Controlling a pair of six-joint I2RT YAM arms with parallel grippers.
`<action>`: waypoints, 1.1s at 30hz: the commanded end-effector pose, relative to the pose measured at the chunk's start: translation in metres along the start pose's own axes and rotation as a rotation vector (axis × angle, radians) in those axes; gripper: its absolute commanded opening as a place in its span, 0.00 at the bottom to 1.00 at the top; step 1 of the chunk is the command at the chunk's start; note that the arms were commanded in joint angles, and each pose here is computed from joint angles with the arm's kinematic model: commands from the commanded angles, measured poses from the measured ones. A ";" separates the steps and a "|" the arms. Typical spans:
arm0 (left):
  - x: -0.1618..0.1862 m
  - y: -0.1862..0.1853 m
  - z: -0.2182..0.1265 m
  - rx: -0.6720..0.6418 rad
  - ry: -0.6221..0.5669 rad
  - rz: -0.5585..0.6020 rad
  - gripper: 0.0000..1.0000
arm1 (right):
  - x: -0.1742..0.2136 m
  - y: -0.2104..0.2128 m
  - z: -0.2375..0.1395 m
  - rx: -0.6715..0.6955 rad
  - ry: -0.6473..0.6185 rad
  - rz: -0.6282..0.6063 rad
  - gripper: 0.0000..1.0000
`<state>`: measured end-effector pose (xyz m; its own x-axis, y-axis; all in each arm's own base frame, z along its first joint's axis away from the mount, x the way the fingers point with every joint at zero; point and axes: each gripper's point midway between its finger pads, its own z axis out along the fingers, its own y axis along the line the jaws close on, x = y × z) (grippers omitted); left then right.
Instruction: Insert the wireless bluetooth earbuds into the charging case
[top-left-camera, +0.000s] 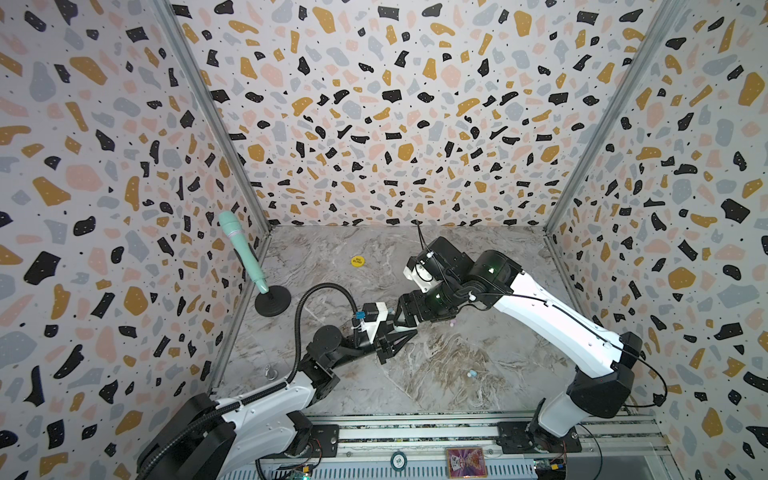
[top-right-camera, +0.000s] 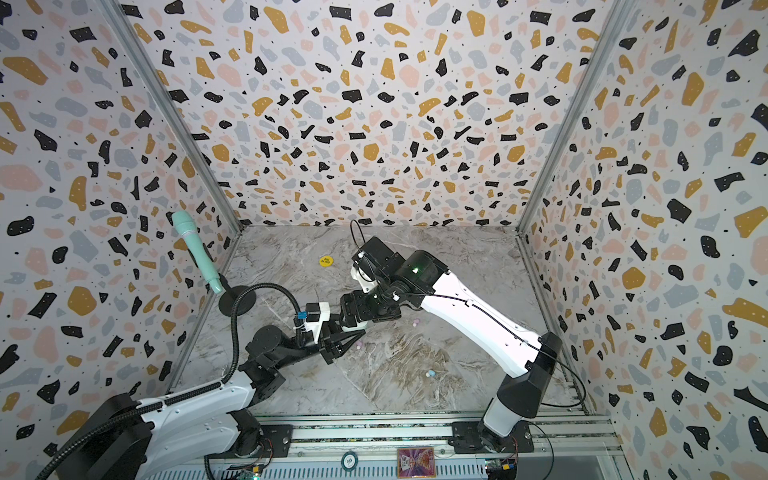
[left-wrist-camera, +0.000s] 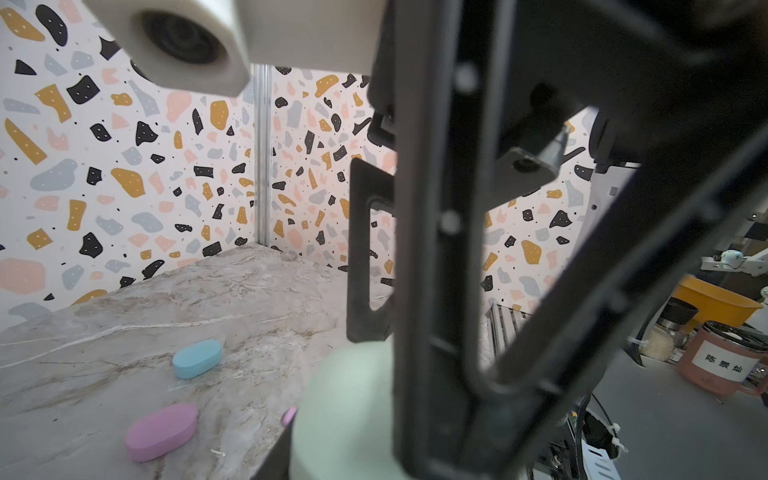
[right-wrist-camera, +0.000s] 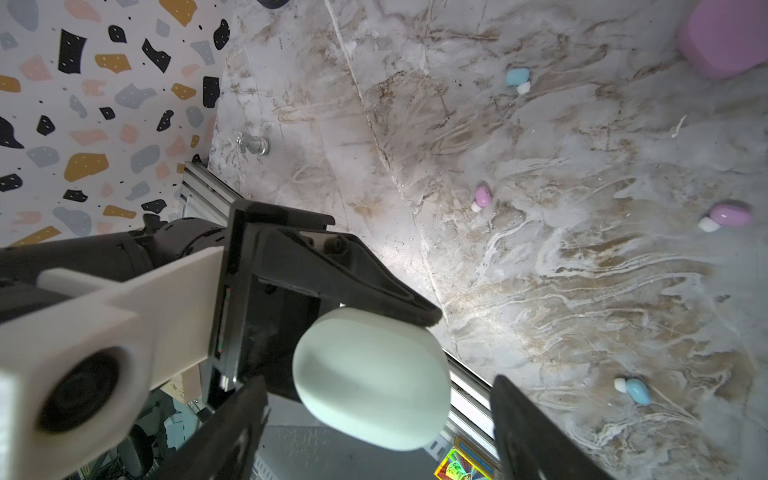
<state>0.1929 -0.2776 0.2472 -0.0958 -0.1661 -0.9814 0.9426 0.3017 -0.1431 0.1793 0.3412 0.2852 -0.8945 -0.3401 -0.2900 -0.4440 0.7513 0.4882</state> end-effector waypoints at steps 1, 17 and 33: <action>-0.031 0.000 0.003 -0.006 -0.081 0.078 0.13 | 0.001 0.002 -0.002 0.035 -0.010 0.020 0.89; -0.032 0.000 0.001 -0.012 -0.089 0.077 0.13 | -0.009 0.000 0.017 0.070 -0.023 0.030 0.74; -0.021 0.020 0.002 -0.119 -0.035 0.040 0.67 | -0.012 -0.028 0.006 0.137 -0.070 0.049 0.52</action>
<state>0.2021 -0.2752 0.2484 -0.0889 -0.1603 -0.9831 0.9247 0.3535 -0.1413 0.1918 0.3496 0.2629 -0.9088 -0.3025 -0.2875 -0.4030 0.8148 0.4168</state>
